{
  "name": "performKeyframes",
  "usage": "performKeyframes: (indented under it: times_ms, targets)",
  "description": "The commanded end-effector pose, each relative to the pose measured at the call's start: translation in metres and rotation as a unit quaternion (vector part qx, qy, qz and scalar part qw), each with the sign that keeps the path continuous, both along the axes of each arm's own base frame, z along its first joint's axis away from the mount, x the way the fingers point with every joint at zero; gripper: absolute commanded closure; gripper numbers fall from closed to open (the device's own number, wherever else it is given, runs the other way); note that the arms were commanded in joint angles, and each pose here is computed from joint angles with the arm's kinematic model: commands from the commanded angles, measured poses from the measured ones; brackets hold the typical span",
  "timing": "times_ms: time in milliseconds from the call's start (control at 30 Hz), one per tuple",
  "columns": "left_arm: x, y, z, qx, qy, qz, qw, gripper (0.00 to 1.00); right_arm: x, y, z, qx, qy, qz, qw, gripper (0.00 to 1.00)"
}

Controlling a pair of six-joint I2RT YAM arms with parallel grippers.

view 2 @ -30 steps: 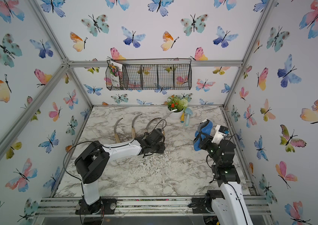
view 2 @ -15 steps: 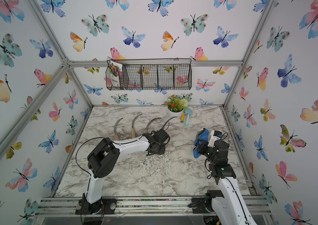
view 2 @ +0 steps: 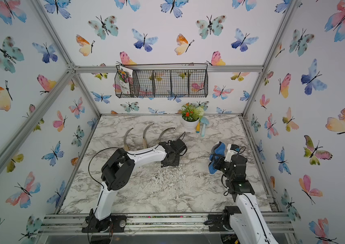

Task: Wipe small sickles with rags
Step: Place the small sickle at the center of the board.

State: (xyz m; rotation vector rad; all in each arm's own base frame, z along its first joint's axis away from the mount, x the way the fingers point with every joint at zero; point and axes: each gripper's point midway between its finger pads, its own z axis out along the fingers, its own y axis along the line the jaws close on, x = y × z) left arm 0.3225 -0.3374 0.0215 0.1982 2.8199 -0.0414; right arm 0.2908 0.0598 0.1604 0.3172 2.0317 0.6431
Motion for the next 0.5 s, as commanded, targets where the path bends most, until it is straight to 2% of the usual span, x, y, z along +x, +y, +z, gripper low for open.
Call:
performKeyframes:
  times_ms: [0, 167, 267, 467]
  targets:
    - [-0.010, 0.019, -0.026, 0.056, 0.032, -0.013, 0.998, 0.66, 0.003, 0.002, 0.000, -0.002, -0.013, 0.007, 1.000, 0.98]
    - [-0.003, 0.009, -0.025, 0.047, 0.026, -0.030, 0.998, 0.67, 0.004, 0.002, 0.000, 0.002, -0.013, 0.008, 1.000, 0.98]
    - [0.001, 0.005, -0.024, 0.046, 0.020, -0.043, 0.998, 0.73, 0.003, 0.002, 0.000, 0.001, -0.014, 0.006, 1.000, 0.98]
    - [0.006, 0.002, -0.020, 0.043, 0.000, -0.070, 0.997, 0.75, 0.002, 0.000, 0.000, 0.001, -0.017, 0.001, 1.000, 0.98]
